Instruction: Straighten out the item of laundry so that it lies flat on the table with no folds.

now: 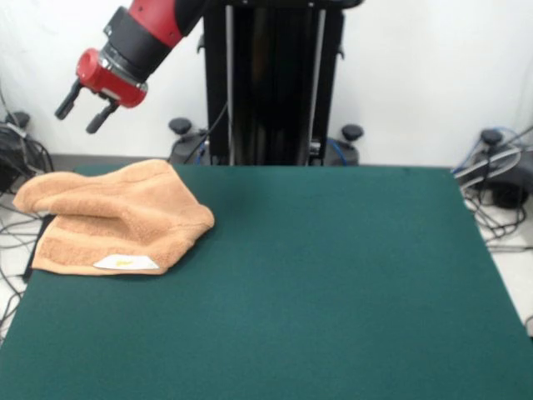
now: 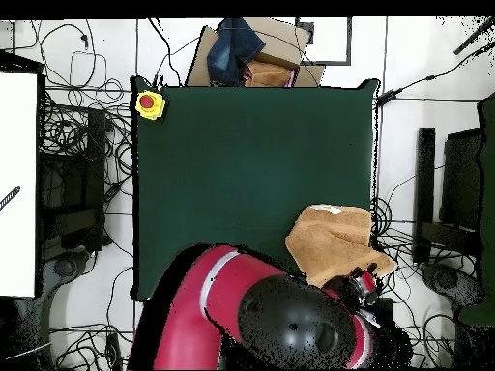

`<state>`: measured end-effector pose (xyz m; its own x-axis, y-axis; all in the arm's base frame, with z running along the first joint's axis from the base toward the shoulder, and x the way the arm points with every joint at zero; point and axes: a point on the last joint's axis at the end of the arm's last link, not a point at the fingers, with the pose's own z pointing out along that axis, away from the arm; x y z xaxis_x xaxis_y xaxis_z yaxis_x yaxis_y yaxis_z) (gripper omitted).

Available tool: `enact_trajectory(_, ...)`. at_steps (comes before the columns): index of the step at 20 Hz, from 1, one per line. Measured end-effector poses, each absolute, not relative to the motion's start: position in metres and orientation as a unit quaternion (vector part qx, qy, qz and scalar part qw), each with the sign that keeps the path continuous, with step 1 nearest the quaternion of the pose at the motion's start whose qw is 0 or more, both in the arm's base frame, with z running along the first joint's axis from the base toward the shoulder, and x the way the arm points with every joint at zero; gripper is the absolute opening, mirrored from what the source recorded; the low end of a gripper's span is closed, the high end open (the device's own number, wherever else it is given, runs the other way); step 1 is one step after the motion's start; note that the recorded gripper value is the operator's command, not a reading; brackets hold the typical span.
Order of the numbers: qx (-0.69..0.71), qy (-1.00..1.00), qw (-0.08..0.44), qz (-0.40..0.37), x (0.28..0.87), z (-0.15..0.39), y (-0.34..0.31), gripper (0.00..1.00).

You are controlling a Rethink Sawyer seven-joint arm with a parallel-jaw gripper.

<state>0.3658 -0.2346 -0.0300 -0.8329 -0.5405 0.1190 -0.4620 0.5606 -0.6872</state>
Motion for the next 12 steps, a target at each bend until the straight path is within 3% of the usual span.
enact_trajectory(5, -0.283, 0.887, 0.022, -0.364, 0.377, -0.022, -0.219, 1.00)
enact_trajectory(12, -0.277, 0.884, 0.017, -0.376, 0.388, -0.035, -0.206, 1.00)
